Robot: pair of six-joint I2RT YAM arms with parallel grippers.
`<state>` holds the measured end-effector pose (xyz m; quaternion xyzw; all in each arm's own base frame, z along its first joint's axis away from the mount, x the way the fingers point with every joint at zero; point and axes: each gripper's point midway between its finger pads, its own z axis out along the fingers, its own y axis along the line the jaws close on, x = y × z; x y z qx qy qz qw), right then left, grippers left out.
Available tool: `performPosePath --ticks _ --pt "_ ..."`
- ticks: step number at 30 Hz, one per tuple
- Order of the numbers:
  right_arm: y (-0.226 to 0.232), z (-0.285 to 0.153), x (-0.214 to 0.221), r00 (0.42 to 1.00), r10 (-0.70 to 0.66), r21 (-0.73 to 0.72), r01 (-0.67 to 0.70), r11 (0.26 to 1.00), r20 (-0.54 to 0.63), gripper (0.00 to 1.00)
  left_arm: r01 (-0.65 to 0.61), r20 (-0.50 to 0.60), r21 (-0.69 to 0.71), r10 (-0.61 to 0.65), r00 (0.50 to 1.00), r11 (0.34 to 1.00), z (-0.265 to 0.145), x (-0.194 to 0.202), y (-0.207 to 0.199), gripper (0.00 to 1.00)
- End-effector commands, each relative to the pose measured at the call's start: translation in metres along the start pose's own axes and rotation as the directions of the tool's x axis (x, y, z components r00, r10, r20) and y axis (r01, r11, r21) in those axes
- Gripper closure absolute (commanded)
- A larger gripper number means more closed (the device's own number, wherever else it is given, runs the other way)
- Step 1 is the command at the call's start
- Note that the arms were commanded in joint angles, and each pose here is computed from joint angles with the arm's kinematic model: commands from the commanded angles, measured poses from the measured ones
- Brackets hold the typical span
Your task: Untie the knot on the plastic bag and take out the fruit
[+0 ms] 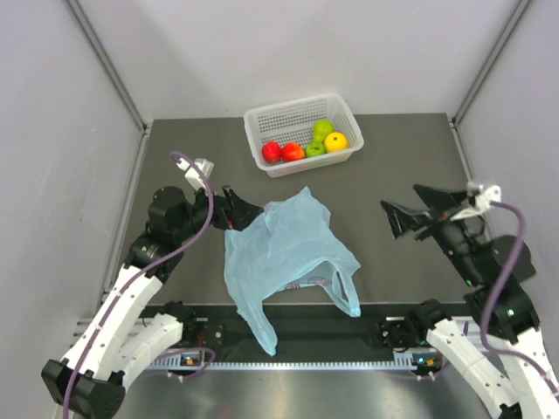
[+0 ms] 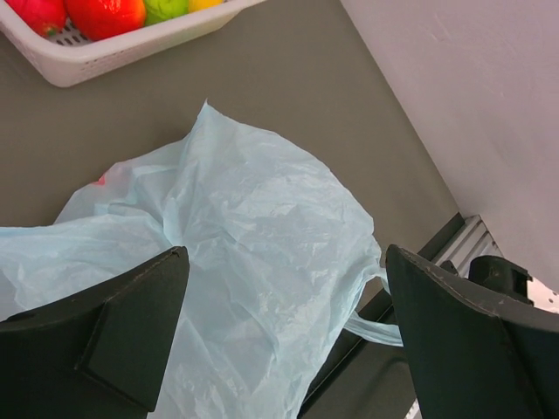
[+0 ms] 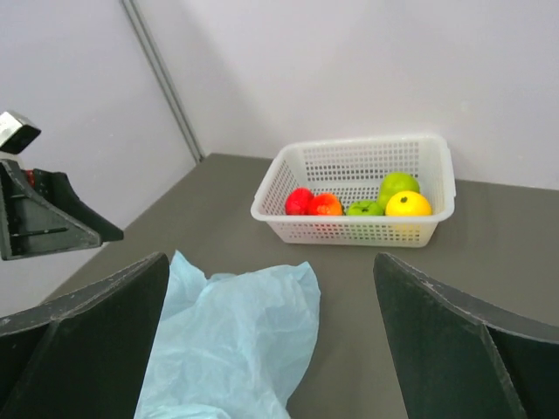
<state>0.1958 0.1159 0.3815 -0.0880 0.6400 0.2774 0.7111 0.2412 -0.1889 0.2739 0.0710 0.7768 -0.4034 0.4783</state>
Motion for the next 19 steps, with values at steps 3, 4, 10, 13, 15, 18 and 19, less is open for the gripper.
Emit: performPosePath --ticks 3,4,10,13,15,18,19 --pt "-0.009 -0.041 -0.003 1.000 0.023 0.078 -0.024 0.997 0.014 0.00 -0.081 0.091 0.040 0.077 0.993 0.996 -0.018 -0.025 -0.021 0.01" --pt "-0.009 -0.045 -0.004 1.000 0.017 0.076 -0.018 0.997 0.015 0.00 -0.087 0.098 0.042 0.082 0.992 0.995 -0.020 -0.026 -0.022 0.01" --pt "-0.010 -0.056 -0.010 1.000 0.007 0.095 -0.008 0.995 0.010 0.00 -0.088 0.110 0.050 0.082 0.991 0.995 -0.024 -0.027 -0.026 0.01" --pt "-0.010 -0.061 -0.013 1.000 -0.006 0.099 0.004 0.995 0.019 0.00 -0.094 0.123 0.054 0.087 0.989 0.994 -0.027 -0.030 -0.028 0.01" --pt "-0.013 -0.066 -0.017 0.999 -0.002 0.117 -0.003 0.993 0.046 0.00 -0.101 0.134 0.053 0.093 0.987 0.993 -0.028 -0.031 -0.029 0.01" --pt "-0.015 -0.070 -0.020 0.998 0.001 0.131 -0.009 0.991 0.058 0.00 -0.107 0.153 0.045 0.099 0.983 0.993 -0.031 -0.034 -0.029 0.01" --pt "-0.016 -0.070 -0.020 0.998 0.001 0.142 -0.009 0.990 0.060 0.00 -0.108 0.154 0.043 0.100 0.983 0.993 -0.031 -0.034 -0.028 0.01"
